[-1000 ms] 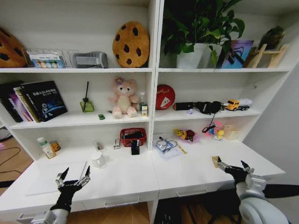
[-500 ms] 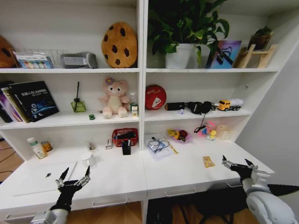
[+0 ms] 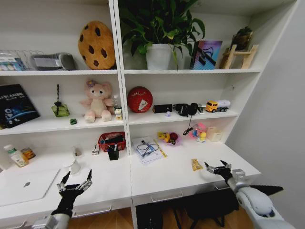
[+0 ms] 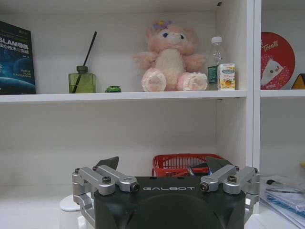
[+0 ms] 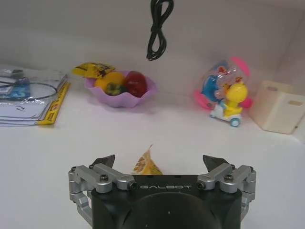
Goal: Organize the objects on the table.
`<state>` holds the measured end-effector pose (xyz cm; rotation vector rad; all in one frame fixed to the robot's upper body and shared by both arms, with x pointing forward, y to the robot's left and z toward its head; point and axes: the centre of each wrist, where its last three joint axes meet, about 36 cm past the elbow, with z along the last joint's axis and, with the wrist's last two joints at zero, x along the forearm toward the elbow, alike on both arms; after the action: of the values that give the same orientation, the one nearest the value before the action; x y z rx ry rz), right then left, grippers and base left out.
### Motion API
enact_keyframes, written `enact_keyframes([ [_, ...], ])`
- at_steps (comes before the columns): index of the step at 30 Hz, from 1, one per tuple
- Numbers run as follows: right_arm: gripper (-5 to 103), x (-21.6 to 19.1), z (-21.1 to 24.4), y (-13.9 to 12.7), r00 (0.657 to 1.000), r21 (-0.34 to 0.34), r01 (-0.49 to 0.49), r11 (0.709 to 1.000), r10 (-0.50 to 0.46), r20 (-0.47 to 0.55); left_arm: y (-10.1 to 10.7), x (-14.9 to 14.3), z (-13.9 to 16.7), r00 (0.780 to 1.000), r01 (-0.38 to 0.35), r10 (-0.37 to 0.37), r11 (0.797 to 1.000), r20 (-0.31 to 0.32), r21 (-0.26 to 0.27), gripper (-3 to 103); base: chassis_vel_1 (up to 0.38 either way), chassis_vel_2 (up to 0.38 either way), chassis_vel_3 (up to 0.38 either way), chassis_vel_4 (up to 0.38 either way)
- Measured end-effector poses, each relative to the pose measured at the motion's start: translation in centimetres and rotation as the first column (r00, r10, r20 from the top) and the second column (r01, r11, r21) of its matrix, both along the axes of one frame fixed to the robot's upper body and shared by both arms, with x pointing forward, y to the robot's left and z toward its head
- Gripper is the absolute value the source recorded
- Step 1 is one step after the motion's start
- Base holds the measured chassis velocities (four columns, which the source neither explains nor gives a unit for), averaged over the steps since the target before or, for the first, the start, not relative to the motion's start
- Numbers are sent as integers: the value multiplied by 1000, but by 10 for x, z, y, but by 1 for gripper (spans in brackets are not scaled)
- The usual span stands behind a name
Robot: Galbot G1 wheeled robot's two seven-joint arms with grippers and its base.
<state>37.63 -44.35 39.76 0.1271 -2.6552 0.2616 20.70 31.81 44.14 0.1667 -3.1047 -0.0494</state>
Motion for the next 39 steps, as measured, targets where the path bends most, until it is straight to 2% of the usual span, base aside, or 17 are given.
enact_keyframes([
  [4,103,16,-19,-5,1000,25,10,1000,-10,-15,0,0,0,1000,0,0,1000,0,0,100,18,22,-7,-10],
  [6,100,20,-22,-5,1000,30,20,999,-20,-15,0,0,0,1000,0,0,1000,0,0,100,0,0,0,0],
  [10,85,33,-29,-7,999,30,50,998,-50,-3,0,0,0,1000,0,0,1000,0,0,100,0,0,0,0],
  [12,85,34,-29,-7,999,31,53,998,-53,-2,0,0,0,1000,0,0,1000,0,0,100,0,0,0,0],
  [13,74,36,-30,-7,998,33,57,998,-57,-2,0,0,0,1000,0,0,1000,0,0,100,0,0,0,0],
  [16,58,35,-35,-7,998,31,58,998,-58,-11,0,0,0,1000,0,0,1000,0,0,100,0,0,0,0],
  [18,58,35,-37,-7,998,30,58,998,-57,-12,0,0,0,1000,0,0,1000,0,0,100,0,0,0,0],
  [19,47,36,-38,-8,998,28,57,998,-56,-11,0,0,0,1000,0,0,1000,0,0,100,0,0,0,0],
  [20,47,36,-38,-8,998,28,57,998,-56,-11,0,0,0,1000,0,0,1000,0,0,100,0,0,0,0],
  [22,36,37,-39,-8,999,29,53,998,-53,-9,0,0,0,1000,0,0,1000,0,0,100,0,0,0,0],
  [23,36,37,-39,-8,999,29,53,998,-53,-9,0,0,0,1000,0,0,1000,0,0,100,0,0,0,0],
  [25,26,39,-38,-9,999,31,53,998,-53,-6,0,0,0,1000,0,0,1000,0,0,100,0,0,0,0],
  [27,26,39,-38,-9,999,31,53,998,-53,-5,0,0,0,1000,0,0,1000,0,0,100,0,0,0,0],
  [28,14,39,-38,-9,999,31,49,998,-49,3,0,0,0,1000,0,0,1000,0,0,100,0,0,0,0],
  [30,14,39,-37,-8,999,31,45,999,-45,11,0,0,0,1000,0,0,1000,0,0,100,0,0,0,0],
  [32,4,38,-29,-1,999,36,27,999,-29,40,0,0,0,1000,0,0,1000,0,0,100,0,0,0,0],
  [39,0,35,-2,18,995,62,7,998,-14,104,0,0,0,1000,0,0,1000,0,0,100,0,0,0,0],
])
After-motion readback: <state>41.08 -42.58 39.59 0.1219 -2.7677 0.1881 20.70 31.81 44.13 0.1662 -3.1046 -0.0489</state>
